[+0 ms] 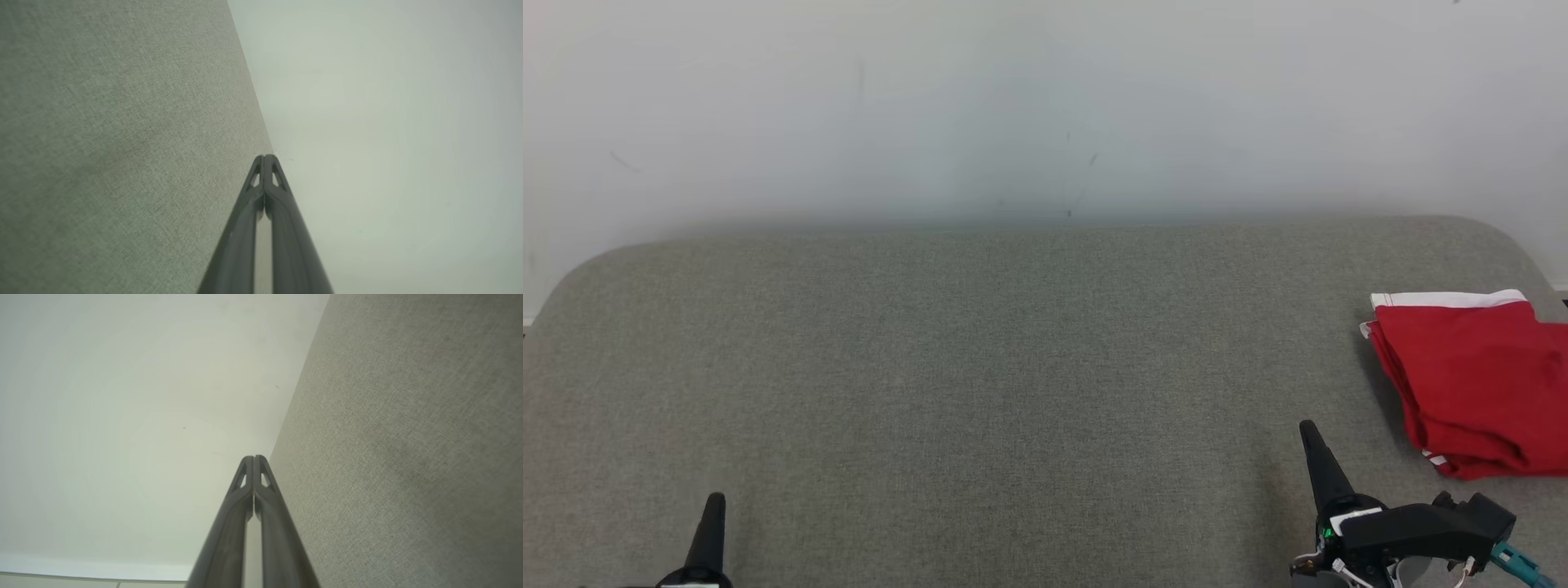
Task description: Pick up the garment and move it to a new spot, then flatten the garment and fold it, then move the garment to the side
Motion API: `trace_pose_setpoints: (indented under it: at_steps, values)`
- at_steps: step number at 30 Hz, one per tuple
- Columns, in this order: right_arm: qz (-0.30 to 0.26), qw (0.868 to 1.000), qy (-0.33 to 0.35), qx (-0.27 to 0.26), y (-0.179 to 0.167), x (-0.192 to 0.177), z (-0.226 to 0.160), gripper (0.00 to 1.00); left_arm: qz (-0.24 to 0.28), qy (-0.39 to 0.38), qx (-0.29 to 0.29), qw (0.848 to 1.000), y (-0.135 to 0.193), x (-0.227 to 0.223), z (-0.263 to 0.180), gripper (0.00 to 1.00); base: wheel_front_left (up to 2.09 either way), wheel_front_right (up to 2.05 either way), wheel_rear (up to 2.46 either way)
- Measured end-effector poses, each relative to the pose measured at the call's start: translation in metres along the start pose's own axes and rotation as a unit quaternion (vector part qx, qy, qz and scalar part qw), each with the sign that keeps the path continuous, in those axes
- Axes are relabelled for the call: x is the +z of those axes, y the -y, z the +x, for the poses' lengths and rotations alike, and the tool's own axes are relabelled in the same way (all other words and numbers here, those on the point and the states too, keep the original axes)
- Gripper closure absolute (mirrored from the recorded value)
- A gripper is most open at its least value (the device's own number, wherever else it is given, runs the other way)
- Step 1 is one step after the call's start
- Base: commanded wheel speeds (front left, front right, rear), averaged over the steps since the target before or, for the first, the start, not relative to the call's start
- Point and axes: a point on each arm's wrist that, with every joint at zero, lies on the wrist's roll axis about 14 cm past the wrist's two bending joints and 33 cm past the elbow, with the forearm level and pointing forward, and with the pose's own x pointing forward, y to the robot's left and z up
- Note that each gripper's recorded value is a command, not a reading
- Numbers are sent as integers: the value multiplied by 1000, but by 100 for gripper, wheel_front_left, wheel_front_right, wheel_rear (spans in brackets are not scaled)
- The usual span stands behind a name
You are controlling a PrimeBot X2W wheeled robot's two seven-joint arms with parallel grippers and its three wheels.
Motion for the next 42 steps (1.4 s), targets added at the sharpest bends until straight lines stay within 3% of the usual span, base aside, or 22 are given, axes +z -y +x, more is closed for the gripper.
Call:
trace_pose_setpoints:
  at_steps: [42]
  values:
    - [137,991,0,10,-9,-5,20,100,-133,3,-50,990,20,13,10,100,0,0,0]
